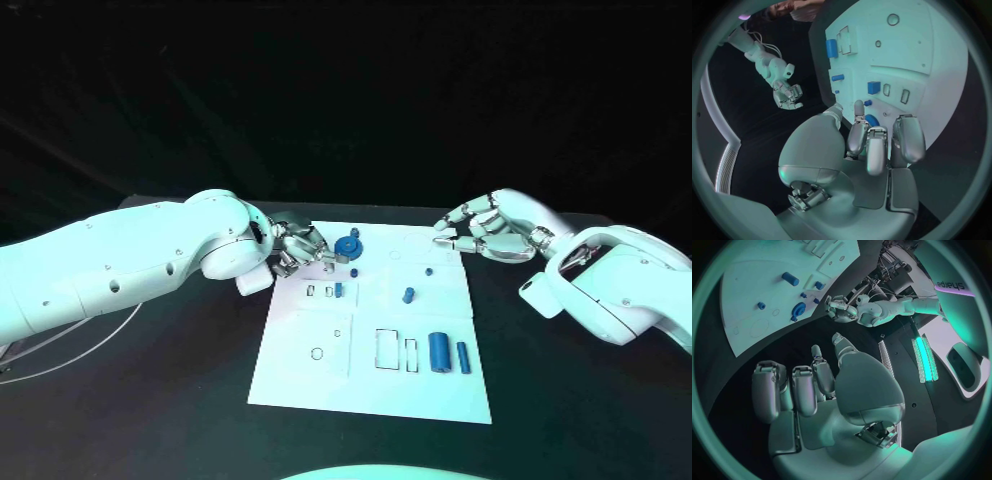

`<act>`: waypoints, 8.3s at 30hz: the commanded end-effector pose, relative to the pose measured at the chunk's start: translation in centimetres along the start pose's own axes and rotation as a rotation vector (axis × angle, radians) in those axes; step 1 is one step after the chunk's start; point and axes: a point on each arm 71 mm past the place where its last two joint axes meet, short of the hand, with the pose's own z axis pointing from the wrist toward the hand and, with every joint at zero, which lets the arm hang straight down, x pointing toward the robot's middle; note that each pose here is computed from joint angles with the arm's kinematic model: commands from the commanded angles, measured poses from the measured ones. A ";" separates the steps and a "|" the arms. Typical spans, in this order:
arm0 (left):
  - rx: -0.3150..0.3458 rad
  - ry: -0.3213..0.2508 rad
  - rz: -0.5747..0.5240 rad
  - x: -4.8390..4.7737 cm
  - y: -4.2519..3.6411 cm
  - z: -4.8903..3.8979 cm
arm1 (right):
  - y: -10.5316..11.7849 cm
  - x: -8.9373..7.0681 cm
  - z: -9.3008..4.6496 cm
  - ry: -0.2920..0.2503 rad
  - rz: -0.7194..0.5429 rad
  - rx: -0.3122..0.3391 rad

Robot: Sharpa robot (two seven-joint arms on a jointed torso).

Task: Assemble the parts on the task board

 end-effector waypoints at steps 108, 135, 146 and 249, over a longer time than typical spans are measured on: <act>-0.271 0.099 0.345 1.87 -2.52 3.74 | -3.0 -2.6 1.1 -0.118 0.119 0.116; -0.287 0.122 0.358 2.02 -2.12 3.25 | -3.2 -2.4 1.2 -0.110 0.117 0.122; -0.280 0.132 0.351 2.34 -2.27 3.09 | -3.3 -2.2 1.3 -0.104 0.113 0.122; -0.198 -0.049 0.437 3.20 -0.78 1.93 | -3.6 -2.1 1.3 -0.105 0.112 0.127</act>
